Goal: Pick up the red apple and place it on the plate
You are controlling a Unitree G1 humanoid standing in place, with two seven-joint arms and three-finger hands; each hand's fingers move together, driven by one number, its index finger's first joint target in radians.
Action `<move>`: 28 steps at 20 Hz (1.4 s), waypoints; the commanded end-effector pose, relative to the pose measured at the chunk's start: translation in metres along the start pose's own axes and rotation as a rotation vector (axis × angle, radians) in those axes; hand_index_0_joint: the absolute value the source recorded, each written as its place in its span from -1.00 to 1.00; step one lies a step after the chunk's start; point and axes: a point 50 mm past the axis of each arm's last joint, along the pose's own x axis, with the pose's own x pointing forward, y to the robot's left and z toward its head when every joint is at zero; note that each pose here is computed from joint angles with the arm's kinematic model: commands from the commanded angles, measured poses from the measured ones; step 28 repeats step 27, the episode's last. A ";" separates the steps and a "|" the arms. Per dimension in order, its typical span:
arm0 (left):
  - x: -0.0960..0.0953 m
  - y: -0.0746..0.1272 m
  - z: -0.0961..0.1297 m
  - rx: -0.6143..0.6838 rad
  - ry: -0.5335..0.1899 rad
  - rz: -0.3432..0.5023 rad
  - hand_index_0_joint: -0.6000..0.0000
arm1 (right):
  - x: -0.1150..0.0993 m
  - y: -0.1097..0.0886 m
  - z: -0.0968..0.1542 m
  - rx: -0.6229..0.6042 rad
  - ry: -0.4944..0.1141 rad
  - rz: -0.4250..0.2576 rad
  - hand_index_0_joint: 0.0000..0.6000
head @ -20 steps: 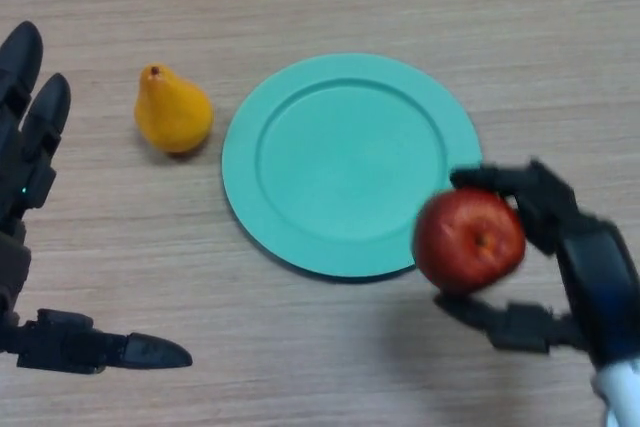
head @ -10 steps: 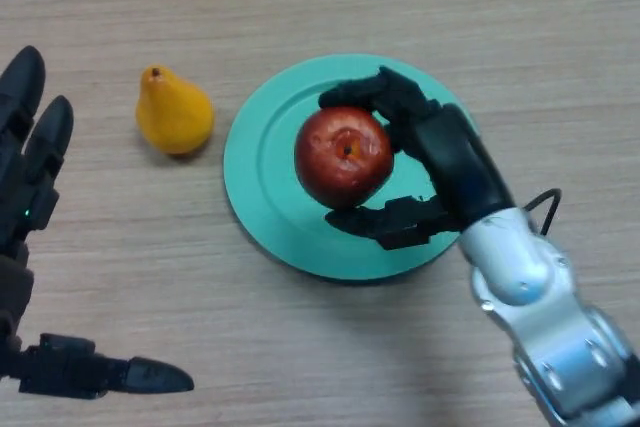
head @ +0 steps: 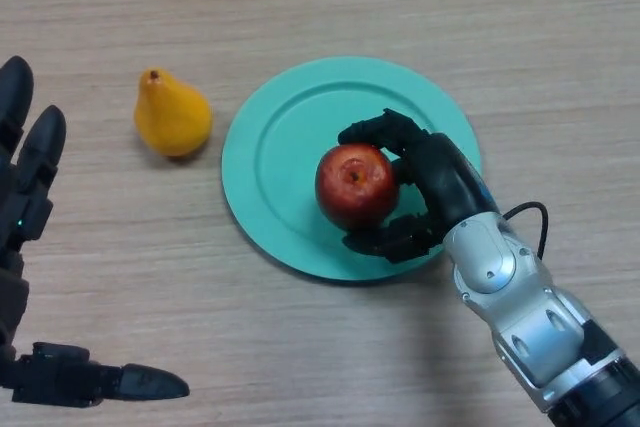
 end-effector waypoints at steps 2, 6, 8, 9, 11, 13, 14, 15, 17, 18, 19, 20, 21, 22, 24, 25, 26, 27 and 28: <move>0.001 0.005 0.033 0.060 -0.211 0.029 1.00 | -0.010 -0.048 0.077 0.075 -0.337 -0.092 -1.00; 0.007 0.003 0.035 0.062 -0.229 0.007 1.00 | -0.054 -0.080 0.088 0.222 -0.397 -0.095 -1.00; 0.010 0.003 0.035 0.065 -0.226 -0.002 1.00 | -0.085 -0.084 0.086 0.200 -0.455 -0.106 -1.00; 0.011 0.003 0.034 0.065 -0.222 -0.005 1.00 | -0.098 -0.082 0.084 0.195 -0.478 -0.109 -1.00; 0.013 0.000 0.032 0.065 -0.209 -0.014 1.00 | -0.124 -0.077 0.076 0.202 -0.505 -0.125 -1.00; 0.016 -0.001 0.032 0.060 -0.207 -0.029 1.00 | -0.143 -0.076 0.074 0.213 -0.535 -0.157 -1.00; 0.018 -0.001 0.032 0.055 -0.202 -0.040 1.00 | -0.150 -0.074 0.074 0.221 -0.546 -0.155 -1.00; 0.020 -0.001 0.033 0.056 -0.201 -0.045 1.00 | -0.155 -0.074 0.075 0.227 -0.555 -0.156 -1.00; 0.023 0.001 0.033 0.064 -0.198 -0.061 1.00 | -0.160 -0.072 0.076 0.243 -0.567 -0.163 -1.00; 0.025 0.002 0.033 0.069 -0.201 -0.063 1.00 | -0.161 -0.071 0.076 0.245 -0.569 -0.168 -1.00; 0.025 0.002 0.033 0.070 -0.205 -0.067 1.00 | -0.161 -0.070 0.077 0.245 -0.567 -0.172 -1.00; 0.025 0.003 0.034 0.066 -0.209 -0.071 1.00 | -0.162 -0.069 0.078 0.241 -0.568 -0.174 -1.00; 0.024 0.003 0.034 0.050 -0.212 -0.074 1.00 | -0.163 -0.068 0.079 0.233 -0.564 -0.176 -1.00; 0.024 0.003 0.036 0.043 -0.211 -0.075 1.00 | -0.164 -0.068 0.080 0.229 -0.563 -0.175 -1.00; 0.022 0.001 0.037 0.030 -0.208 -0.070 1.00 | -0.165 -0.068 0.081 0.227 -0.557 -0.170 -1.00; 0.020 0.000 0.037 0.029 -0.207 -0.067 1.00 | -0.167 -0.068 0.081 0.223 -0.558 -0.167 -1.00; 0.020 0.000 0.037 0.030 -0.208 -0.063 1.00 | -0.168 -0.068 0.081 0.223 -0.559 -0.166 -1.00; 0.019 0.000 0.036 0.034 -0.203 -0.056 1.00 | -0.169 -0.069 0.080 0.226 -0.560 -0.166 -1.00; 0.019 0.000 0.036 0.034 -0.203 -0.056 1.00 | -0.169 -0.069 0.080 0.226 -0.560 -0.166 -1.00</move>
